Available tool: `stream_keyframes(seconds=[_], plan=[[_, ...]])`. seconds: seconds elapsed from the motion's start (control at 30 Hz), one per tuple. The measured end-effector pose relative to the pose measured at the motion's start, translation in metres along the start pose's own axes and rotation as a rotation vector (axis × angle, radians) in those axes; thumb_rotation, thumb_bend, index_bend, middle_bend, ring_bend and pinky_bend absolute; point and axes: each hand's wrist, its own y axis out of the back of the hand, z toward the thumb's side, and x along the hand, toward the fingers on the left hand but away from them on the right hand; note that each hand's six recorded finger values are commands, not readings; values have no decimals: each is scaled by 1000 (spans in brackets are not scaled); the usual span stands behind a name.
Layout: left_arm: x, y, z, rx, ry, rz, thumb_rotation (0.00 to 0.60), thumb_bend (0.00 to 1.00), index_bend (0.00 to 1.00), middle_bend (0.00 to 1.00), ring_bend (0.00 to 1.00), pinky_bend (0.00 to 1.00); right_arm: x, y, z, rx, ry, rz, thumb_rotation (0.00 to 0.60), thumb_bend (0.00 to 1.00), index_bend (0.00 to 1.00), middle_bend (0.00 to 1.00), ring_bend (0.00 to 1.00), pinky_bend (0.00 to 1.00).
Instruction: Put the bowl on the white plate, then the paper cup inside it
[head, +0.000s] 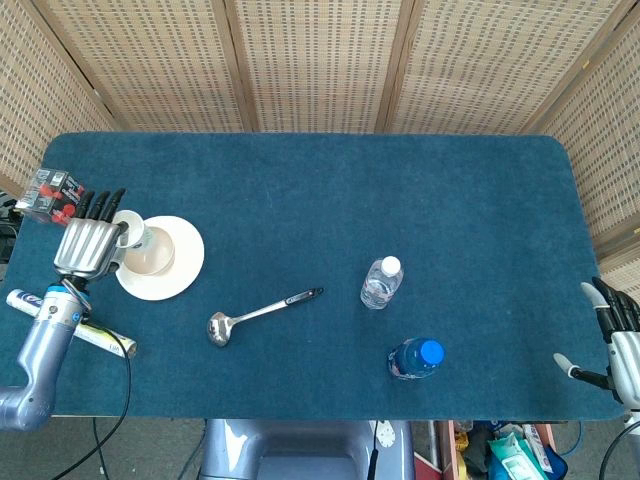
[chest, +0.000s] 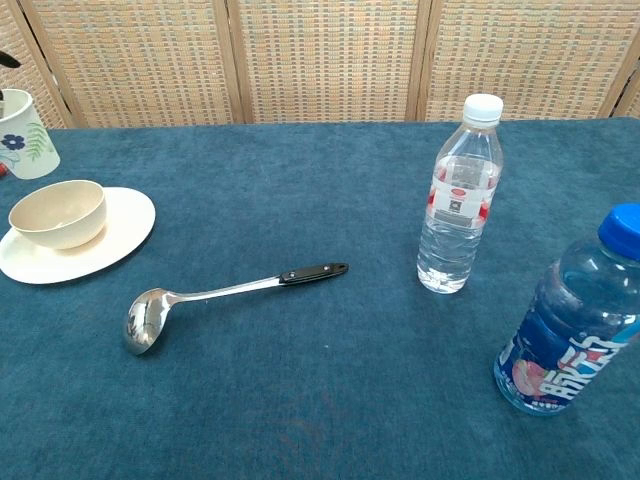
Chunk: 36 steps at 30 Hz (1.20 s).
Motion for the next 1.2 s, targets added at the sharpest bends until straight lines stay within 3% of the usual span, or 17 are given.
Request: stream_keyframes(seconds=[0.33,0.5,0.73,1.2], plan=[[-1,-35,-42,-14,83,-81,600,439,750,0,0,5,0,-2,2,7,2,6,600,142,9,0,0,0],[3,-45,-28,-30,58,-95,600,439,750,0,0,7,0,-2,1,6,-1,5,600,142,9,0,0,0],[9,-44,-9,-32,29,-82,600,439,750,0,0,7,0,-2,1,3,-1,4,600,142,9,0,0,0],[13,-56,8,-25,18,-111,600,439,721,0,0,7,-1,-2,0,4,-3,5,600,142,9,0,0,0]])
